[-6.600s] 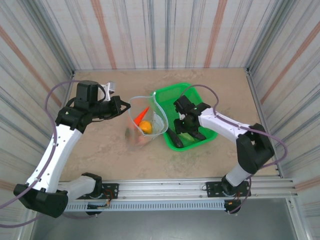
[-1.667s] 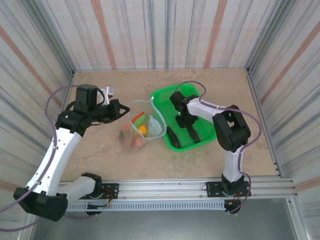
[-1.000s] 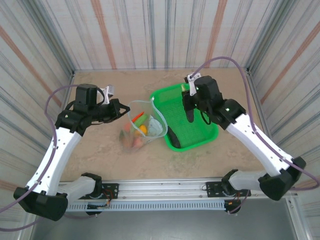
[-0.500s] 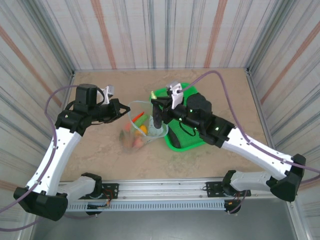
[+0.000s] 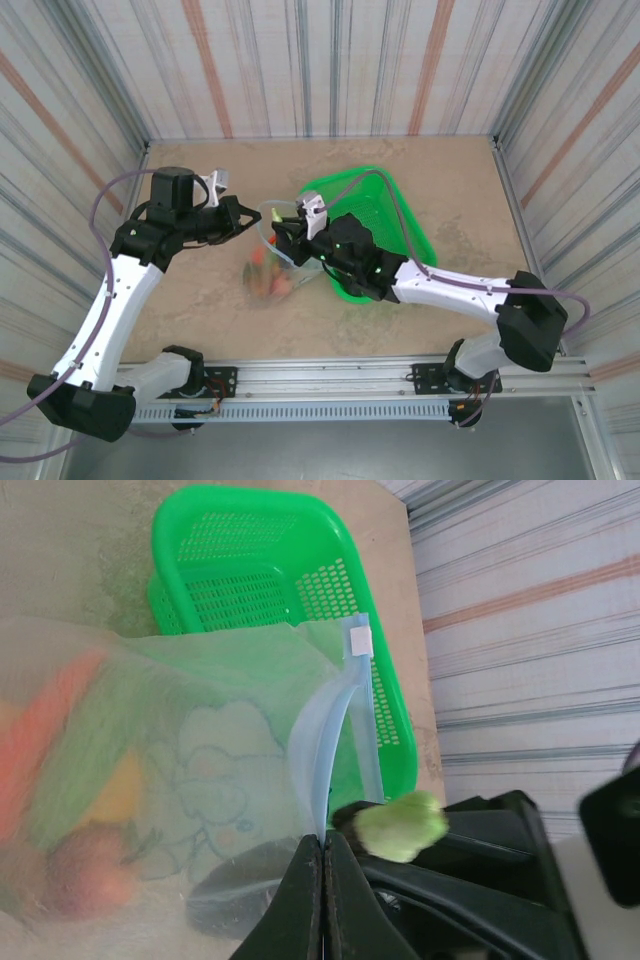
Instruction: Place the food in the zip-top bag and seal the zipper
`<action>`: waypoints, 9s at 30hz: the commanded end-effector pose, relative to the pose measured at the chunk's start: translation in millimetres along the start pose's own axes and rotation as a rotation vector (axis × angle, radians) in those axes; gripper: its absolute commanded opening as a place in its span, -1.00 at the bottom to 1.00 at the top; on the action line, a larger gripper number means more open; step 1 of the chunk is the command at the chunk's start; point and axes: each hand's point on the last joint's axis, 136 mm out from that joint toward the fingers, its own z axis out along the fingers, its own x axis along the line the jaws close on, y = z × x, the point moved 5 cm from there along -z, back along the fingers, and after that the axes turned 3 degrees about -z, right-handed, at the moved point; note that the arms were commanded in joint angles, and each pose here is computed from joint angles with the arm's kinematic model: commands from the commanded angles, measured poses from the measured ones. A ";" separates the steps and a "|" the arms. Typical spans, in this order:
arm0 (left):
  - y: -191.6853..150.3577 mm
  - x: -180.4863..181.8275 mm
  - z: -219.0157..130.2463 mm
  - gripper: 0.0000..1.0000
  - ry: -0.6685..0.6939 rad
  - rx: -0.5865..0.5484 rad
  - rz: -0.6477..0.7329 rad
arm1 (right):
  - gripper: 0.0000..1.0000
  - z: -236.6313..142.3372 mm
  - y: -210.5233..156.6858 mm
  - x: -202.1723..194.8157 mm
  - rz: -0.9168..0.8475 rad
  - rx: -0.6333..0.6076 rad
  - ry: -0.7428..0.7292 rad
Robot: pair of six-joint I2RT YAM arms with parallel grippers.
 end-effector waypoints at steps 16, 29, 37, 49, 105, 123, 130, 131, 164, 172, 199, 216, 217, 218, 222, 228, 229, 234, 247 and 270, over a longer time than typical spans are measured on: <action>8.8 -12.3 -5.3 -1.00 -0.044 -0.026 0.015 | -0.25 5.6 -16.7 -7.6 0.092 0.059 -0.019; 8.1 -12.2 -8.3 -1.00 -0.032 -0.032 0.028 | -0.17 -47.8 57.8 -8.3 -0.105 0.213 -0.098; 5.7 -12.9 -9.8 -1.00 -0.039 -0.026 0.022 | -0.15 -93.3 48.8 -73.1 0.094 0.389 -0.253; 2.3 -10.8 -9.9 -1.00 -0.030 -0.008 -0.003 | -0.13 -102.4 -63.2 -136.5 0.304 0.794 -0.371; -8.7 -4.4 -4.5 -1.00 0.021 0.038 -0.056 | -0.53 -111.7 88.7 -63.8 0.014 0.160 -0.210; -3.9 -14.8 -8.6 -1.00 -0.031 0.008 -0.047 | -0.55 -36.4 29.2 -1.6 -0.106 -0.244 0.052; -0.8 -17.7 -7.8 -1.00 -0.043 0.001 -0.044 | -0.47 -16.4 -25.1 -6.5 -0.115 -0.090 0.097; -0.2 -18.0 -7.8 -1.00 -0.045 -0.001 -0.044 | -0.47 -15.4 -30.0 -7.5 -0.112 -0.067 0.094; 38.4 -7.8 -26.3 -1.00 0.105 -0.222 0.046 | 0.24 -96.2 64.5 -68.0 0.023 0.138 -0.247; 49.7 -13.4 -26.8 -1.00 0.132 -0.227 0.106 | 0.27 -140.4 41.9 -147.0 0.145 0.251 -0.632; -31.3 23.6 49.5 -1.00 -0.014 0.188 0.042 | 0.39 -53.5 -35.4 -108.1 0.368 0.542 -0.139; -37.6 23.1 65.8 -1.00 -0.093 0.212 0.007 | 0.75 -17.9 -20.9 -115.5 0.676 0.363 0.074; -39.7 22.5 68.6 -0.96 -0.100 0.222 0.008 | 0.76 -16.2 -21.2 -117.1 0.694 0.359 0.065; -42.8 21.0 72.3 -0.87 -0.110 0.237 0.010 | 0.76 -14.5 -24.1 -120.9 0.717 0.357 0.037; -58.0 4.3 88.6 -0.17 -0.232 0.323 0.019 | 0.74 -9.5 -35.3 -134.6 0.784 0.371 -0.068; -74.1 10.2 108.3 0.12 -0.234 0.399 0.003 | 0.43 -5.8 -41.4 -127.6 0.752 0.413 -0.125; -74.7 10.2 109.0 0.13 -0.238 0.399 0.005 | 0.34 -6.2 -43.5 -128.4 0.748 0.422 -0.144; -77.6 11.2 110.2 0.09 -0.243 0.411 0.006 | -0.04 -3.8 -48.8 -132.2 0.765 0.442 -0.178; -39.1 -9.7 11.9 -0.02 -0.004 0.088 0.229 | -0.82 15.1 13.8 -103.4 0.471 0.497 -0.100; 7.0 -12.1 -70.6 0.13 0.275 -0.296 0.504 | -0.78 14.8 80.1 11.0 -0.286 0.624 0.213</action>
